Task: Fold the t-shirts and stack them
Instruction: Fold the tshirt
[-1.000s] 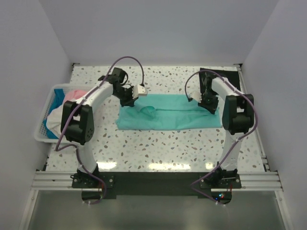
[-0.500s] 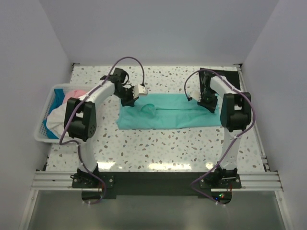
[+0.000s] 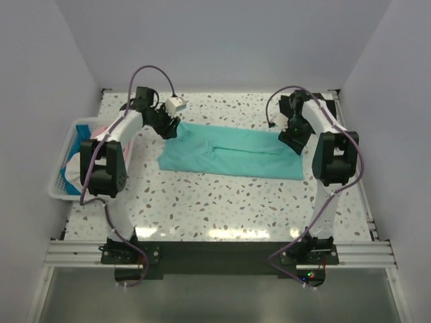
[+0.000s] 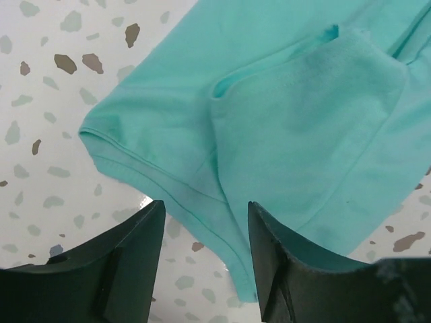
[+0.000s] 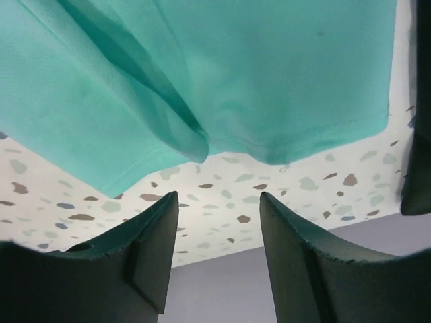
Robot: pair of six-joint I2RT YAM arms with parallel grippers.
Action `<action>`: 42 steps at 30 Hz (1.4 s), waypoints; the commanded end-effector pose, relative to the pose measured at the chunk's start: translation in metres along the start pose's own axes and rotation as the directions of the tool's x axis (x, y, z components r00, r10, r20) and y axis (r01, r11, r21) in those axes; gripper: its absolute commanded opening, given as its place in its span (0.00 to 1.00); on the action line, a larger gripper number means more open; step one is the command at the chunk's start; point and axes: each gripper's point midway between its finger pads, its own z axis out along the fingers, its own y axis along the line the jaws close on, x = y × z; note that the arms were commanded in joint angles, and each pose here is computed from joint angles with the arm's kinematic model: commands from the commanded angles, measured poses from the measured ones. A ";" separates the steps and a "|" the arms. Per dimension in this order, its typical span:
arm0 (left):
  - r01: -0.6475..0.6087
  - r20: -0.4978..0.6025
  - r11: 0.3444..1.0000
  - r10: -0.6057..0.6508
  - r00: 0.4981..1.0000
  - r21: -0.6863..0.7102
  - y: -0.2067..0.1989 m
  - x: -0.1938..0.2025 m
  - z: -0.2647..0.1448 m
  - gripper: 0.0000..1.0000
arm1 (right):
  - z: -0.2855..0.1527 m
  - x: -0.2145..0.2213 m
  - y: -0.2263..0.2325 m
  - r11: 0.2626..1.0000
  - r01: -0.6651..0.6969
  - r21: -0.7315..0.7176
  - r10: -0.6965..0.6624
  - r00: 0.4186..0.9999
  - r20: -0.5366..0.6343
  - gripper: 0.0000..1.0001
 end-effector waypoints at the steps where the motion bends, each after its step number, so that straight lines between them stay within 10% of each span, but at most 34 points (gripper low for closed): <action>1: 0.001 0.136 1.000 0.001 0.991 -0.014 -0.019 -0.042 -0.033 0.57 | -0.033 0.002 0.016 0.995 -0.096 -0.026 0.097 0.994 0.055 0.55; 17: 0.255 -0.080 0.966 -0.256 0.963 -0.031 -0.045 0.006 0.041 0.43 | 0.033 -0.010 0.059 0.972 -0.213 -0.102 0.212 0.977 -0.014 0.33; 26: 0.228 -0.240 0.956 -0.269 0.933 -0.186 -0.008 0.058 0.072 0.42 | 0.055 0.013 0.128 0.991 -0.020 -0.130 0.002 0.990 -0.139 0.32; 33: 0.117 -0.023 0.973 -0.124 0.992 -0.199 0.076 -0.037 0.090 0.47 | -0.021 -0.031 0.239 0.912 0.056 -0.405 -0.047 0.998 0.034 0.42; 42: 0.108 0.184 0.987 -0.085 0.979 -0.118 0.016 -0.115 0.011 0.57 | -0.033 -0.060 0.137 0.987 -0.042 -0.158 0.058 0.993 0.102 0.36</action>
